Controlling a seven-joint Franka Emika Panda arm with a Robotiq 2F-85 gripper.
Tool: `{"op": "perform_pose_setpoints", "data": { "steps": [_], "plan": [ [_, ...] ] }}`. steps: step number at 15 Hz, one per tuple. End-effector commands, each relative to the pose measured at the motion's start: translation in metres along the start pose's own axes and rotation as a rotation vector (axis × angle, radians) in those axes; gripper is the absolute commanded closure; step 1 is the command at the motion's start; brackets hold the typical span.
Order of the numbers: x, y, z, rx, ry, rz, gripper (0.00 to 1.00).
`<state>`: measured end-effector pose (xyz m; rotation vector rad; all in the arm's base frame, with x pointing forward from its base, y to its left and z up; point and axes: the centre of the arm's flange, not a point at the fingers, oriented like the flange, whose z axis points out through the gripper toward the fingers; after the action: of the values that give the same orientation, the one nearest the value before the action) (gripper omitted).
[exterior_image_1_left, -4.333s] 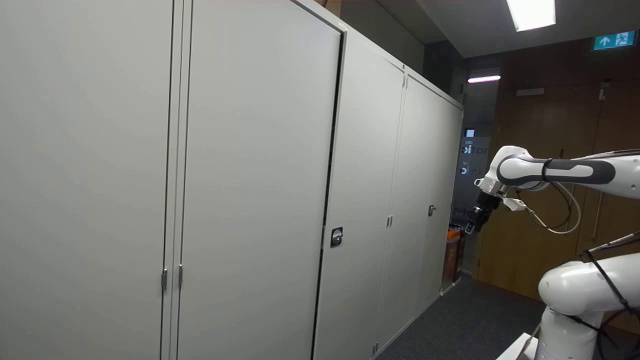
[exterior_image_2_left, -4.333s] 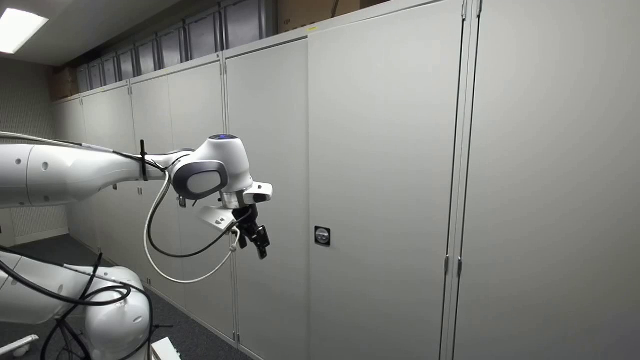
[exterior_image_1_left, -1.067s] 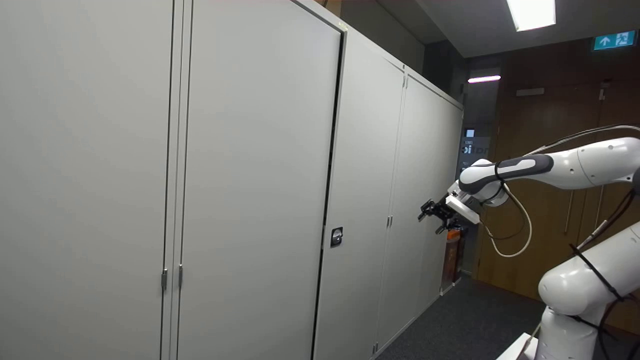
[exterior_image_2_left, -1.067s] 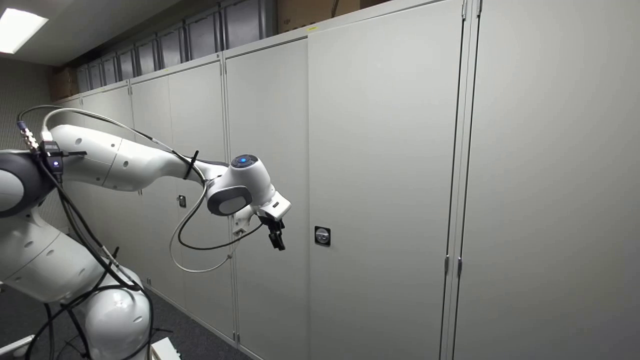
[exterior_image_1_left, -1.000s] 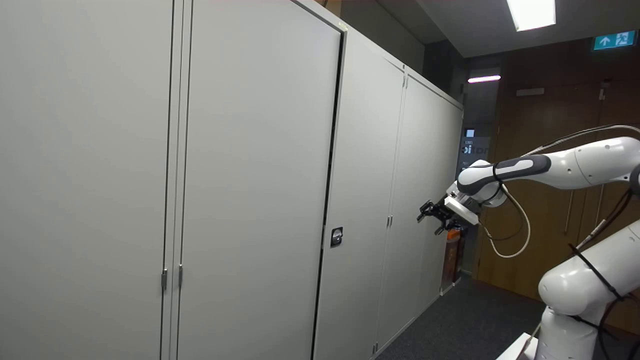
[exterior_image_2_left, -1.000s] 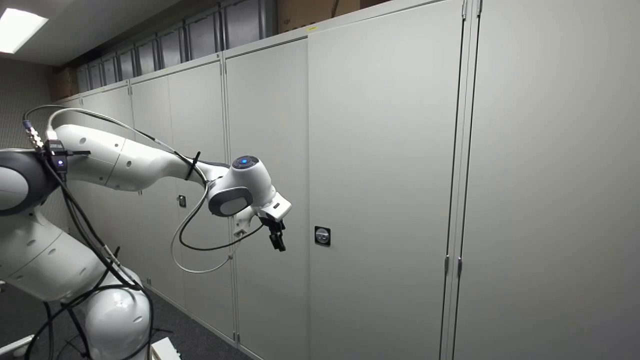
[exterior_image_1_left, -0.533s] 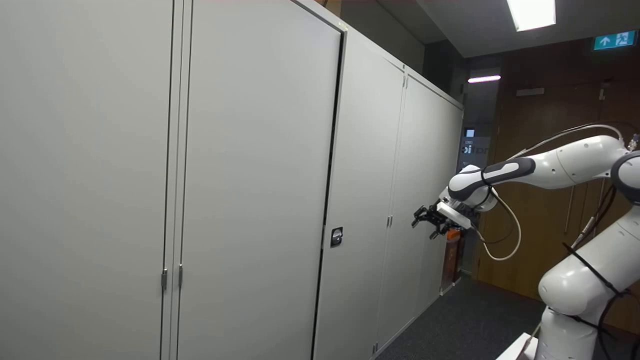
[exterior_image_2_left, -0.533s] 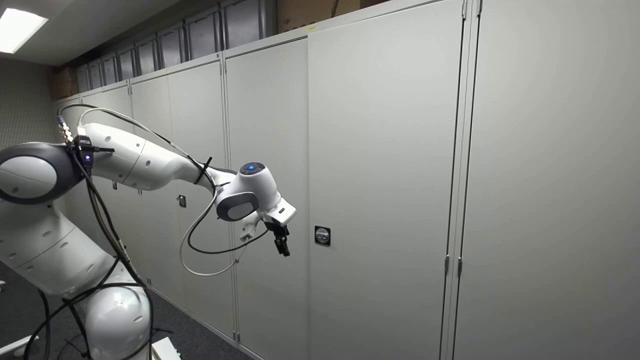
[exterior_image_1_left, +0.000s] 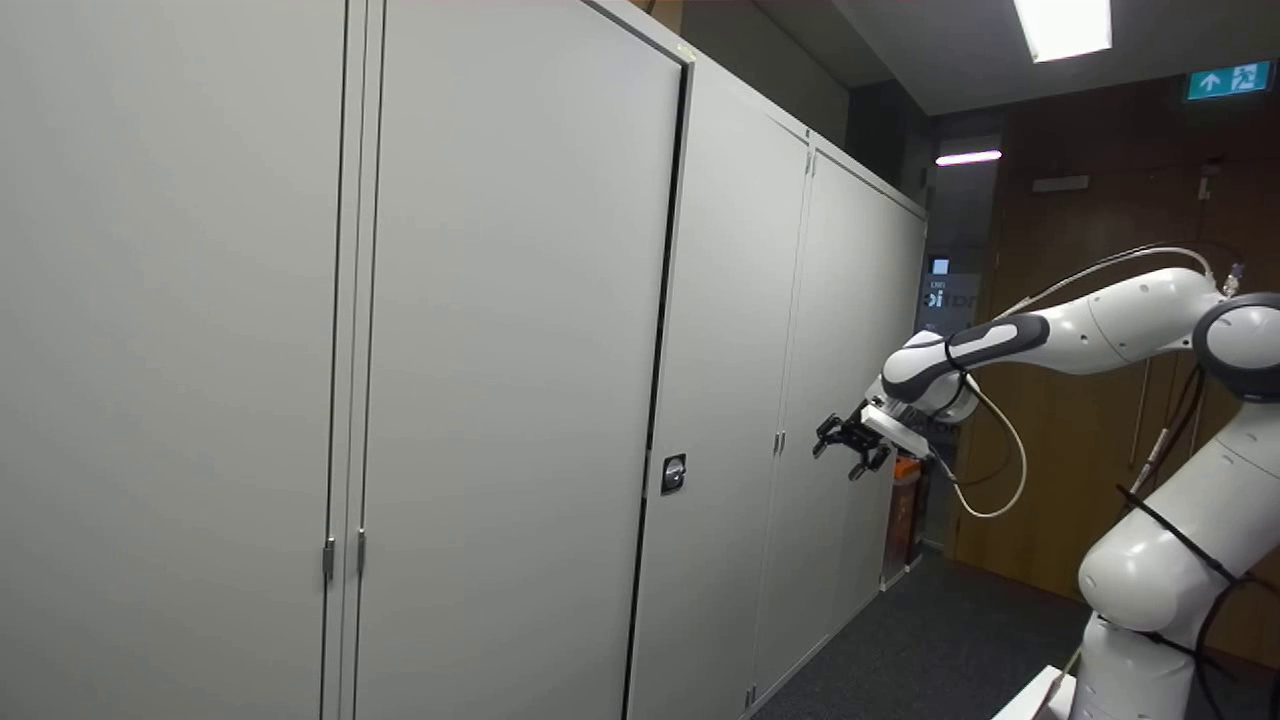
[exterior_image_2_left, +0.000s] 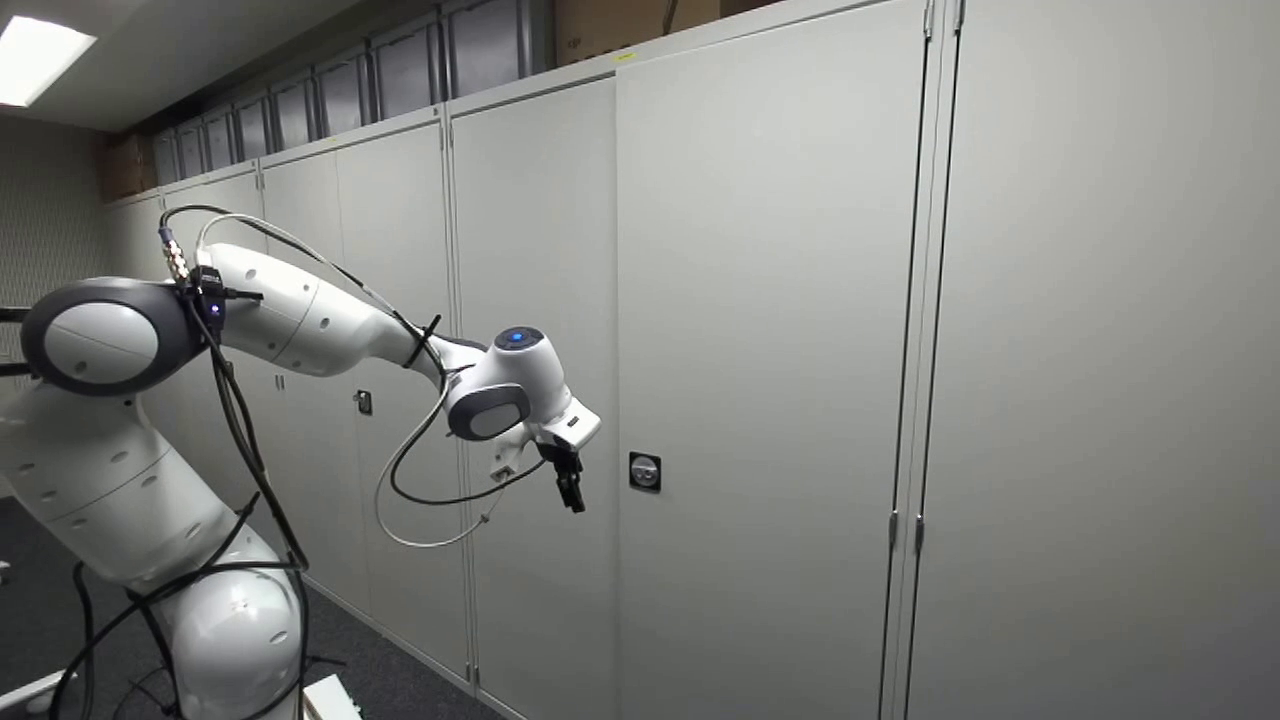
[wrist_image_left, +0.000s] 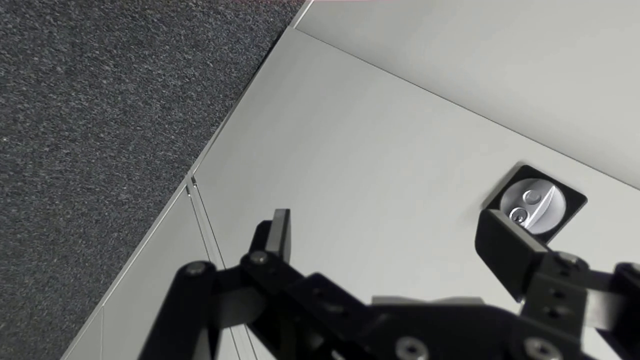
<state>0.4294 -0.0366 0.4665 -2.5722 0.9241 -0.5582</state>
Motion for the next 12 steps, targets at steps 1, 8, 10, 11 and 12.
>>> {"op": "perform_pose_setpoints", "data": {
  "steps": [1, 8, 10, 11, 12],
  "plan": [
    [0.000, 0.000, 0.000, 0.000, 0.000, 0.000, 0.00],
    [0.003, -0.005, 0.009, 0.020, 0.044, 0.054, 0.00],
    [0.005, -0.009, 0.017, 0.020, 0.062, 0.078, 0.00],
    [0.006, -0.012, 0.022, 0.018, 0.075, 0.091, 0.00],
    [0.007, -0.016, 0.027, 0.020, 0.080, 0.101, 0.00]
  ]
}}
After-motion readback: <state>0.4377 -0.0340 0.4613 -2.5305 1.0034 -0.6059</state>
